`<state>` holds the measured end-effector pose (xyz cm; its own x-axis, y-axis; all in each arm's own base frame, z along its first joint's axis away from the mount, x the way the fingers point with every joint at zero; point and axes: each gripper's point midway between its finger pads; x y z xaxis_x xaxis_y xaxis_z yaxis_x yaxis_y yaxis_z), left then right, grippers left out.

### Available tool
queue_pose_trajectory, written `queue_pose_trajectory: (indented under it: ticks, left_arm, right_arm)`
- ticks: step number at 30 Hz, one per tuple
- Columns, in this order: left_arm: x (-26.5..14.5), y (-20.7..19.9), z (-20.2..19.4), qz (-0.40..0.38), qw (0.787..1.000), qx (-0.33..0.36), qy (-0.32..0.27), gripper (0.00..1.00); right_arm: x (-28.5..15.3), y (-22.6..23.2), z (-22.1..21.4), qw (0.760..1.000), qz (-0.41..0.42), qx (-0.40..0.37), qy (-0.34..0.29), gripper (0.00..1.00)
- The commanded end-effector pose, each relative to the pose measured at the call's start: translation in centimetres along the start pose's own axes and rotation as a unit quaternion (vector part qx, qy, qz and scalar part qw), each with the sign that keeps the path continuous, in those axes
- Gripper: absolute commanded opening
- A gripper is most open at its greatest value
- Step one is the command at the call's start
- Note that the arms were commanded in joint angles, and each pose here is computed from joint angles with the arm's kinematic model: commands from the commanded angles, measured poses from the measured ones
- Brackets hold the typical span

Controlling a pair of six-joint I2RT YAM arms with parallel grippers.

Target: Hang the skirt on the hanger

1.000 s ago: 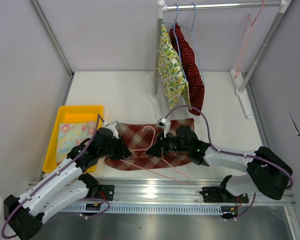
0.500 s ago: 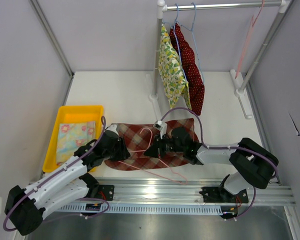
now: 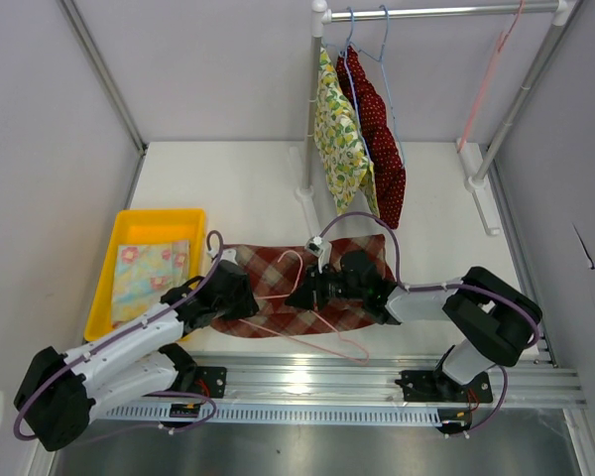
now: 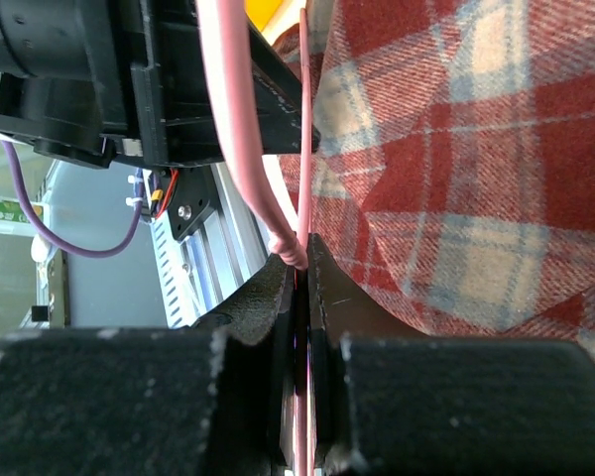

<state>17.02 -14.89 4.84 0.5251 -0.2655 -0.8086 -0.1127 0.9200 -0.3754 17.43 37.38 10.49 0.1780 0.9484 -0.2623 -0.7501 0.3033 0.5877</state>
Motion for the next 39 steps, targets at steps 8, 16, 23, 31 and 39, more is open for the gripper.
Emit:
queue_pose_trajectory:
  ticks: [8, 16, 23, 31, 39]
  left_arm:
    - [1.3, 0.5, 0.8, 0.021, 0.999, -0.01, -0.033, 0.48]
    - [1.5, -0.1, 1.3, 0.019, 0.999, -0.002, -0.037, 0.26]
    - [-0.8, -2.4, 3.3, -0.004, 0.999, 0.015, -0.046, 0.0]
    - [-2.9, -4.5, 4.1, -0.035, 0.998, 0.032, -0.035, 0.0]
    - [-5.0, -5.4, 5.1, -0.045, 0.997, 0.045, -0.036, 0.0]
  right_arm:
    - [0.0, -0.6, 0.5, 1.0, 0.005, -0.007, -0.015, 0.0]
    - [0.2, -0.8, 0.6, 1.0, 0.004, -0.005, -0.015, 0.0]
    - [0.2, -0.1, 1.2, 1.0, 0.025, -0.002, -0.019, 0.0]
    - [-0.3, -0.1, 3.1, 0.998, 0.04, 0.008, -0.04, 0.0]
    - [-1.0, -1.8, 3.9, 0.999, 0.004, -0.009, -0.04, 0.0]
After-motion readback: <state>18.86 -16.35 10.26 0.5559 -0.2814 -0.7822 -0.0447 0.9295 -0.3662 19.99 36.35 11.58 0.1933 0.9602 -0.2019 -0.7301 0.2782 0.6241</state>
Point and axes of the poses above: each gripper's point midway between its finger pads, its own x axis out along the fingers, its own y axis along the line the jaws close on, z = x × y, and after that the axes turned 6 degrees about -x, right-handed
